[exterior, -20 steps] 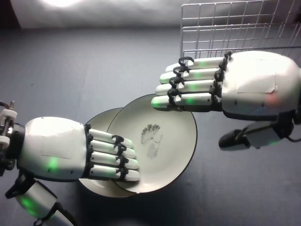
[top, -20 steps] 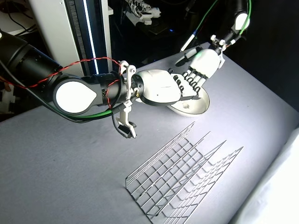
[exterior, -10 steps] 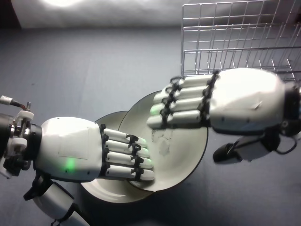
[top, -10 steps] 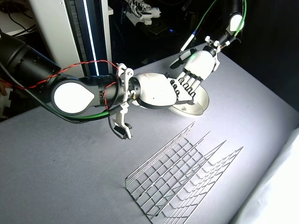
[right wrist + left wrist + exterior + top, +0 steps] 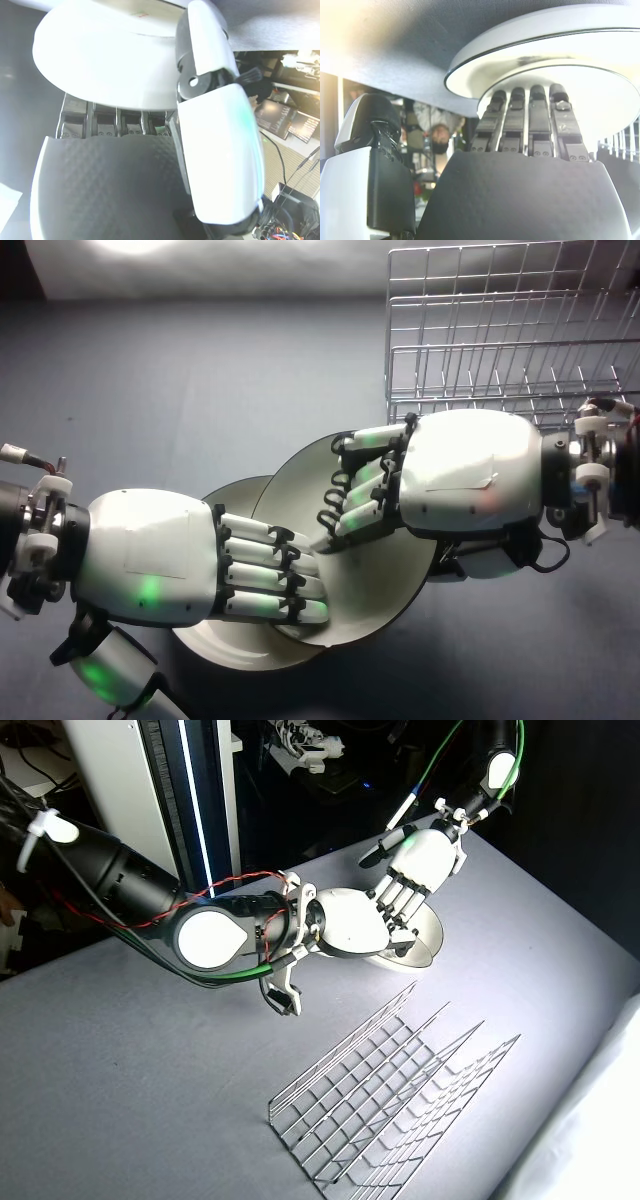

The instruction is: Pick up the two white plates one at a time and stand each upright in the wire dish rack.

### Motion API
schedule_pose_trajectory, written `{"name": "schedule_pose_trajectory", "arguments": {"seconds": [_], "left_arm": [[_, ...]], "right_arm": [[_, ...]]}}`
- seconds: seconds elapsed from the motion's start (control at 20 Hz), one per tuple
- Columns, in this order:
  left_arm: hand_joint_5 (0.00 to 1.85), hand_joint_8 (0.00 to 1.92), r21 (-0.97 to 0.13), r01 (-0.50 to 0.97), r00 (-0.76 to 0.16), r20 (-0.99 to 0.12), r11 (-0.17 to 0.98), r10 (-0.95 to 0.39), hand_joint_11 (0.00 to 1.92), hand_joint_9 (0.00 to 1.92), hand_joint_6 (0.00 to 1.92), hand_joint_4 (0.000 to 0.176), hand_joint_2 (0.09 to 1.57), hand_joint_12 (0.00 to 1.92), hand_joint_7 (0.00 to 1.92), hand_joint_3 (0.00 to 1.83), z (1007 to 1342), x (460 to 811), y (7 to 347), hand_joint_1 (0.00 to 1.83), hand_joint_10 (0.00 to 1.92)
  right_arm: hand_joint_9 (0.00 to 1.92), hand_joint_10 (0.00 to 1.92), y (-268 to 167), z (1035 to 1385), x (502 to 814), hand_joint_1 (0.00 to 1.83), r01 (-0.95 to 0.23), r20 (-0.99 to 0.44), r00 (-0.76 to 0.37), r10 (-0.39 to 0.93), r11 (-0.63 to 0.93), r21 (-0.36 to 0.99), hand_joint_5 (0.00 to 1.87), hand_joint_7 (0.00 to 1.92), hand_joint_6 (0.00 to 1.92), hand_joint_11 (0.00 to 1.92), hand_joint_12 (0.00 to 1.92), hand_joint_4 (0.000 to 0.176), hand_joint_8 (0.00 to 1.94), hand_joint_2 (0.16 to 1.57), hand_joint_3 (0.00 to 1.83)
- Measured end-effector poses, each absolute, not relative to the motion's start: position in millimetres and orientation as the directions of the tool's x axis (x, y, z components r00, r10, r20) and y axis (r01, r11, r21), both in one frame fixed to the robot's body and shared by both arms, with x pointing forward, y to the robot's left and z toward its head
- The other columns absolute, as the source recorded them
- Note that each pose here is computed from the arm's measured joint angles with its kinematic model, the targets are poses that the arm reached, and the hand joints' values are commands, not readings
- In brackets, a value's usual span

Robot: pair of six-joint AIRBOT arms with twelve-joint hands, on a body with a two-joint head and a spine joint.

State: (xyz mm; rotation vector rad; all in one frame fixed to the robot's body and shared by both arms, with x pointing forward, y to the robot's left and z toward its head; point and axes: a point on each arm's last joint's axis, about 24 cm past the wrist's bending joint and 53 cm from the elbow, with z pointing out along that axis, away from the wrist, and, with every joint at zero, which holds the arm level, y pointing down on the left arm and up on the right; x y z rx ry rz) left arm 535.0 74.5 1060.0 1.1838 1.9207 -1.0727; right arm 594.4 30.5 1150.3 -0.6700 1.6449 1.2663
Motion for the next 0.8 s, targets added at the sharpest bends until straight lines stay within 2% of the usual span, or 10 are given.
{"name": "schedule_pose_trajectory", "arguments": {"seconds": [0.05,0.1,0.15,0.2,0.25,0.4,0.5,0.55,0.6,0.8], "left_arm": [[0.0,0.0,-0.312,0.912,-0.398,-0.826,0.265,0.398,0.0,0.0,0.0,0.0,1.11,0.0,0.0,0.0,1059.5,534.8,74.7,0.0,0.0],[0.0,0.0,-0.312,0.912,-0.398,-0.827,0.264,0.398,0.0,0.0,0.0,0.0,1.11,0.0,0.0,0.0,1059.5,534.7,74.4,0.0,0.0],[0.0,0.0,-0.312,0.912,-0.399,-0.826,0.265,0.398,0.0,0.0,0.0,0.0,1.1,0.0,0.0,0.0,1059.4,535.1,74.7,0.0,0.0],[0.0,0.0,-0.313,0.912,-0.399,-0.826,0.265,0.398,0.01,0.0,0.0,0.0,1.1,0.0,0.0,0.0,1059.2,534.8,74.8,0.0,0.0],[0.0,0.0,-0.313,0.912,-0.399,-0.826,0.265,0.398,0.0,0.0,0.0,0.0,1.11,0.0,0.0,0.0,1059.1,534.8,74.8,0.0,0.0],[0.0,0.0,-0.318,0.911,-0.403,-0.824,0.264,0.399,0.0,0.0,0.0,0.0,1.12,0.0,0.0,0.01,1058.3,533.7,75.7,0.0,0.0],[0.0,0.0,-0.325,0.908,-0.409,-0.824,0.265,0.392,0.0,0.0,0.0,0.0,1.11,0.0,0.0,0.0,1060.0,534.4,76.1,0.0,0.0],[0.0,0.0,-0.327,0.908,-0.41,-0.826,0.264,0.387,0.0,0.0,0.0,0.0,1.1,0.0,0.0,0.0,1062.6,535.4,76.4,0.0,0.0],[0.0,0.0,-0.328,0.908,-0.408,-0.829,0.26,0.382,0.0,0.0,0.0,0.0,1.1,0.0,0.0,0.0,1066.8,535.8,76.9,0.0,0.0],[0.0,0.0,-0.308,0.915,-0.389,-0.839,0.259,0.379,0.0,0.0,0.0,0.0,1.1,0.0,0.0,0.0,1078.4,542.1,82.6,0.0,0.0]], "right_arm": [[0.82,0.07,30.7,1149.6,596.6,1.31,-0.84,-0.899,-0.423,0.112,0.323,0.436,0.81,0.83,0.07,0.32,1.24,0.0,0.03,1.15,0.0],[0.88,0.07,31.4,1149.8,598.0,1.17,-0.844,-0.902,-0.418,0.114,0.32,0.431,0.82,0.9,0.97,0.39,1.26,0.0,0.02,1.16,0.05],[0.94,0.09,31.1,1150.6,599.1,1.18,-0.846,-0.903,-0.413,0.117,0.318,0.428,0.82,0.88,1.24,0.46,1.27,0.0,0.87,1.17,0.03],[0.85,1.07,31.6,1151.4,599.2,1.32,-0.849,-0.905,-0.409,0.119,0.314,0.425,0.81,0.88,1.25,0.56,1.32,0.0,1.01,1.17,0.01],[0.93,1.16,30.3,1152.8,600.6,1.37,-0.852,-0.907,-0.403,0.122,0.312,0.421,0.88,0.97,1.05,0.7,1.28,0.0,0.95,1.13,0.0],[0.95,1.16,31.8,1156.4,595.6,1.38,-0.866,-0.912,-0.391,0.127,0.285,0.411,0.91,1.01,0.99,0.75,1.23,0.0,0.92,1.11,0.0],[0.91,1.3,32.1,1157.6,594.7,1.38,-0.868,-0.912,-0.389,0.129,0.279,0.41,0.89,0.98,0.88,0.8,1.35,0.0,1.04,1.13,0.0],[0.94,1.27,33.3,1157.9,593.5,1.38,-0.871,-0.913,-0.388,0.129,0.274,0.409,0.93,1.02,0.83,0.8,1.36,0.0,0.95,1.11,0.0],[0.9,1.33,34.1,1158.3,592.6,1.38,-0.871,-0.912,-0.389,0.131,0.27,0.41,0.94,1.01,0.78,0.77,1.41,0.0,0.99,1.11,0.0],[0.96,1.23,36.6,1159.1,592.2,1.39,-0.866,-0.906,-0.4,0.141,0.265,0.424,0.95,1.03,0.83,0.78,1.35,0.0,0.92,1.1,0.0]]}}
